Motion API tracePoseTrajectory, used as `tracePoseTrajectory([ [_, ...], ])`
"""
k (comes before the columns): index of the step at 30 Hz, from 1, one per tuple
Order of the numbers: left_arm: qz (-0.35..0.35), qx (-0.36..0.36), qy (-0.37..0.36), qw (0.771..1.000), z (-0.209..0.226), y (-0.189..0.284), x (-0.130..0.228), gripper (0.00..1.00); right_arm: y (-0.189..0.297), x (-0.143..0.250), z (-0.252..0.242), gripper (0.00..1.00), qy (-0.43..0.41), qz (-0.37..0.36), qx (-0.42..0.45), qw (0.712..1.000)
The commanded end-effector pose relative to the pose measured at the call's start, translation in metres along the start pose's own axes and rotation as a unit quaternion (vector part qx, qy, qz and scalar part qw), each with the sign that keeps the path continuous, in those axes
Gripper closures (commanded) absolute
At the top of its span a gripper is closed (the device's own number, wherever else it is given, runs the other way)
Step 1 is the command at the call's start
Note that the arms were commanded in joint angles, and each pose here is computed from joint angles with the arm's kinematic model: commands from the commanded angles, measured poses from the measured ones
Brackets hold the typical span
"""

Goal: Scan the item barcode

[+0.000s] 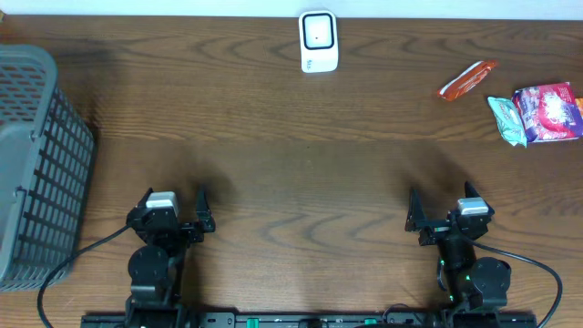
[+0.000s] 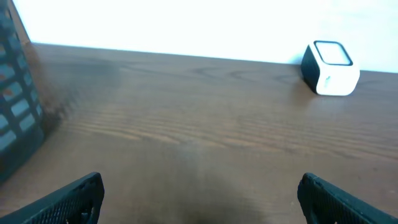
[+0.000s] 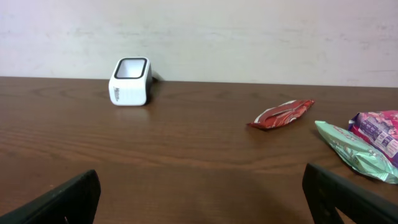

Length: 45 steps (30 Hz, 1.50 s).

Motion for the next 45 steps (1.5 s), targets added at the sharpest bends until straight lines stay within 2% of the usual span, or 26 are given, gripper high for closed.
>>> tracePoseTrajectory([
  [1,0.009,-0.002,-0.024,1.0,0.002,0.001,0.007,0.01,0.0,0.001,-0.001,0.01,-0.007,0.001,0.006,1.0],
  [6,-0.02,0.003,-0.039,0.999,0.001,0.005,0.0,0.01,0.0,0.001,-0.001,0.01,-0.007,0.001,0.006,1.0],
  [17,-0.023,-0.018,-0.038,0.999,0.007,0.005,-0.001,0.01,0.0,0.001,-0.001,0.01,-0.007,0.001,0.006,1.0],
  [24,-0.029,-0.048,-0.005,0.998,0.016,0.005,-0.002,0.01,0.0,0.001,-0.001,0.01,-0.007,0.001,0.006,1.0],
  [45,-0.028,-0.039,0.001,0.999,0.015,0.005,-0.002,0.01,0.0,0.001,-0.001,0.01,-0.007,0.001,0.006,1.0],
])
Point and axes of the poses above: each gripper's point midway between its finger pads, its own y axis back along the fingers, its own z axis along the line the jaws close on, x = y × z, the point moved 10 cm from there along y, back along the fingers, and after that the axes turned 8 degrees about y, right-handed, at the moved point
